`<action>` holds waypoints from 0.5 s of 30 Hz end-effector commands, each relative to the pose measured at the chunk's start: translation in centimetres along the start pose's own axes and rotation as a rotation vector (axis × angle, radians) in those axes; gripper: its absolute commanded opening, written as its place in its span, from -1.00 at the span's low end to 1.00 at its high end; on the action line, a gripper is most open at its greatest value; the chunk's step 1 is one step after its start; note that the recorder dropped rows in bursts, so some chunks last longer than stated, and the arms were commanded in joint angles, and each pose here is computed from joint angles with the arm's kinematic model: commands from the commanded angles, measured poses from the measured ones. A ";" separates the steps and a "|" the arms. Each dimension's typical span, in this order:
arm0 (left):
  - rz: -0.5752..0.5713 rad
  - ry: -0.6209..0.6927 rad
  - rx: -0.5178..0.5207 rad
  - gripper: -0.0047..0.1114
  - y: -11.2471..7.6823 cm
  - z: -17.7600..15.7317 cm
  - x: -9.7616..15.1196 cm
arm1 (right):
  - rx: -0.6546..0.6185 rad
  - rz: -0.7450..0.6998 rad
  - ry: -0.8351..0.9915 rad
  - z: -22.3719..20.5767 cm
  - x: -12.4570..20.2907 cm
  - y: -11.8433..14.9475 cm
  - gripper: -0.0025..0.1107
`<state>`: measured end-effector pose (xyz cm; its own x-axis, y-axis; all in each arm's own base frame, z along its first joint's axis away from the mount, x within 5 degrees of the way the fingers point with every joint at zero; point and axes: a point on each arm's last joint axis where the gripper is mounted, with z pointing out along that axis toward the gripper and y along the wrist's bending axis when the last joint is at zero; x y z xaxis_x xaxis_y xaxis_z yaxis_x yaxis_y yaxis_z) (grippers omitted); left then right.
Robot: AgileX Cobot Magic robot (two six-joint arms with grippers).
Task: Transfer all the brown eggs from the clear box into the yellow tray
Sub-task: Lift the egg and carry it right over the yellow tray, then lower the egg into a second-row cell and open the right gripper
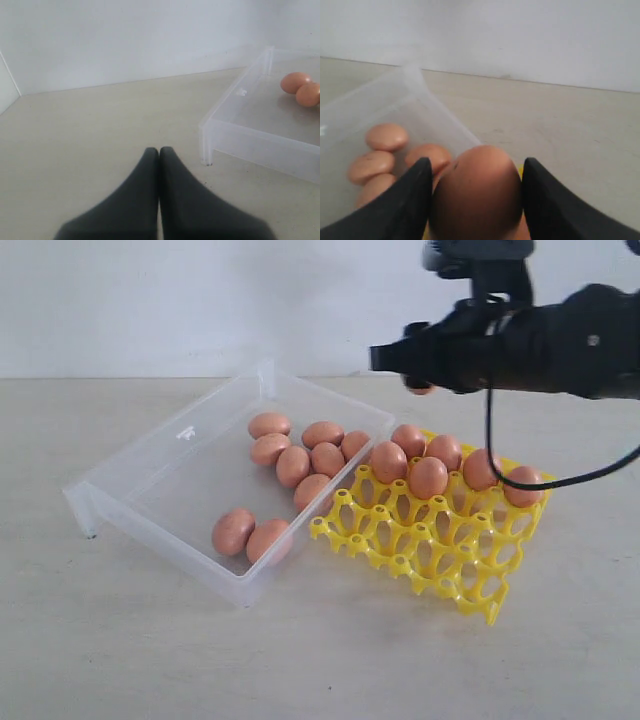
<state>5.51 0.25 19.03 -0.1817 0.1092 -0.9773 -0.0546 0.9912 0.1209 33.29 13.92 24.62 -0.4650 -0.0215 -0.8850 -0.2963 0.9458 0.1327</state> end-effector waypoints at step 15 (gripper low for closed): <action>-0.013 -0.006 0.000 -0.99 0.0 0.0 0.0 | 0.117 -0.205 -0.049 -2.6 6.9 -4.2 -0.96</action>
<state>5.51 0.25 19.03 -0.1817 0.1092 -0.9773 -0.0546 0.9912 0.1209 28.41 9.12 18.63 -0.4480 -0.2738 -0.8510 -0.3321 0.9348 -0.1260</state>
